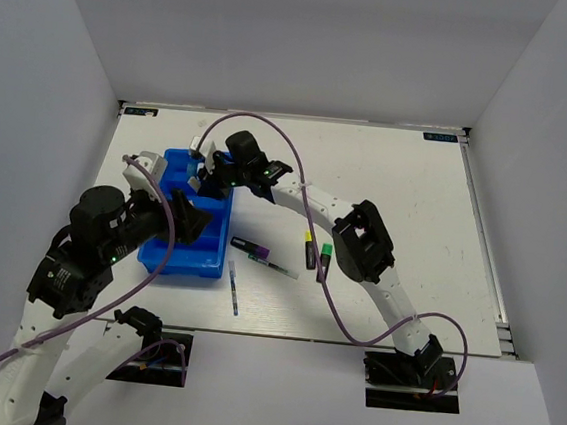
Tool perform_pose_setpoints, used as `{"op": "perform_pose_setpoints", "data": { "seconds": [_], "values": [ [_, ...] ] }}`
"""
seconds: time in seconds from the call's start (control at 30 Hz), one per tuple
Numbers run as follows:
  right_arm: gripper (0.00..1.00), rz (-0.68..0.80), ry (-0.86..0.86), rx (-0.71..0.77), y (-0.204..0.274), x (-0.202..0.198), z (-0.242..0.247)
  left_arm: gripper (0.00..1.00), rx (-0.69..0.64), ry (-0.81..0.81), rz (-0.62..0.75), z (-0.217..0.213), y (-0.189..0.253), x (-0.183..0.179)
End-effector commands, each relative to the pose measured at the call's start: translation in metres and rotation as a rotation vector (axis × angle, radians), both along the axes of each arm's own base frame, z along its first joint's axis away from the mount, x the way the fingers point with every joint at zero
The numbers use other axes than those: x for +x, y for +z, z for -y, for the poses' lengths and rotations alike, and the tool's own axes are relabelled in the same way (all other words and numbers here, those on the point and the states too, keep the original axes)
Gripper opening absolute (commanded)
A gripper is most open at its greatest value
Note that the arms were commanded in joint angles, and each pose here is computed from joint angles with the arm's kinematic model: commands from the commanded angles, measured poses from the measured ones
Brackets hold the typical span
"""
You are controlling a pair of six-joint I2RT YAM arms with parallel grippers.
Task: Sort the stationery into containers
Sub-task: Place the stationery in the storage box.
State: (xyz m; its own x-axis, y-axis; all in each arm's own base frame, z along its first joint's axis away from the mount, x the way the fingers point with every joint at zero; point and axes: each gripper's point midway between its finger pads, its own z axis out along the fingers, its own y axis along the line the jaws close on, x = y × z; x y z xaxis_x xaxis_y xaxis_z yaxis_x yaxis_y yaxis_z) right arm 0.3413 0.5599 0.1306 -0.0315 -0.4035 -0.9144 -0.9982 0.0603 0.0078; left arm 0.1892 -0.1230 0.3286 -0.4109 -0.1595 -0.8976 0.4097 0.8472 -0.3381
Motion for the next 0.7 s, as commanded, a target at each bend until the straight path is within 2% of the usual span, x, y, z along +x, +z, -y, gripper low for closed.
{"op": "perform_pose_setpoints", "data": {
  "seconds": [0.0,0.1,0.13,0.2,0.23,0.33,0.5,0.53,0.6,0.63,0.67],
  "values": [
    [0.0,0.14,-0.049,-0.004,0.008,0.02,0.0,0.78,0.009,-0.022,-0.013,0.003,-0.009,-0.001],
    [0.0,0.145,-0.033,-0.041,-0.004,0.019,0.003,0.78,0.002,-0.023,-0.026,0.004,-0.014,-0.001],
    [0.05,0.143,-0.031,-0.056,-0.007,0.018,0.006,0.78,0.001,-0.023,-0.028,0.004,-0.015,-0.002],
    [0.25,0.145,-0.028,-0.062,-0.008,0.016,0.006,0.78,-0.001,-0.02,-0.03,0.004,-0.015,-0.001],
    [0.41,0.135,-0.017,-0.06,-0.008,0.014,0.006,0.78,-0.002,-0.017,-0.029,0.003,-0.014,-0.002],
    [0.57,0.136,-0.013,-0.043,0.005,0.012,0.008,0.78,-0.002,-0.015,-0.034,0.003,-0.015,-0.003],
    [0.58,0.139,-0.043,-0.002,0.033,0.013,0.009,0.78,-0.016,-0.009,-0.036,0.002,-0.012,-0.006],
    [0.57,0.146,-0.06,0.0,0.036,0.017,0.011,0.75,-0.021,-0.008,-0.036,0.002,-0.01,-0.006],
    [0.33,0.147,-0.087,0.024,0.055,0.018,0.012,0.66,-0.024,-0.001,-0.046,0.0,-0.01,-0.008],
    [0.16,0.145,-0.164,0.028,0.063,0.028,0.016,0.48,-0.025,-0.006,-0.043,0.0,-0.008,-0.01],
    [0.0,0.166,-0.204,0.055,0.088,0.033,0.021,0.36,-0.025,-0.005,-0.05,0.0,-0.008,-0.011]
  ]
}}
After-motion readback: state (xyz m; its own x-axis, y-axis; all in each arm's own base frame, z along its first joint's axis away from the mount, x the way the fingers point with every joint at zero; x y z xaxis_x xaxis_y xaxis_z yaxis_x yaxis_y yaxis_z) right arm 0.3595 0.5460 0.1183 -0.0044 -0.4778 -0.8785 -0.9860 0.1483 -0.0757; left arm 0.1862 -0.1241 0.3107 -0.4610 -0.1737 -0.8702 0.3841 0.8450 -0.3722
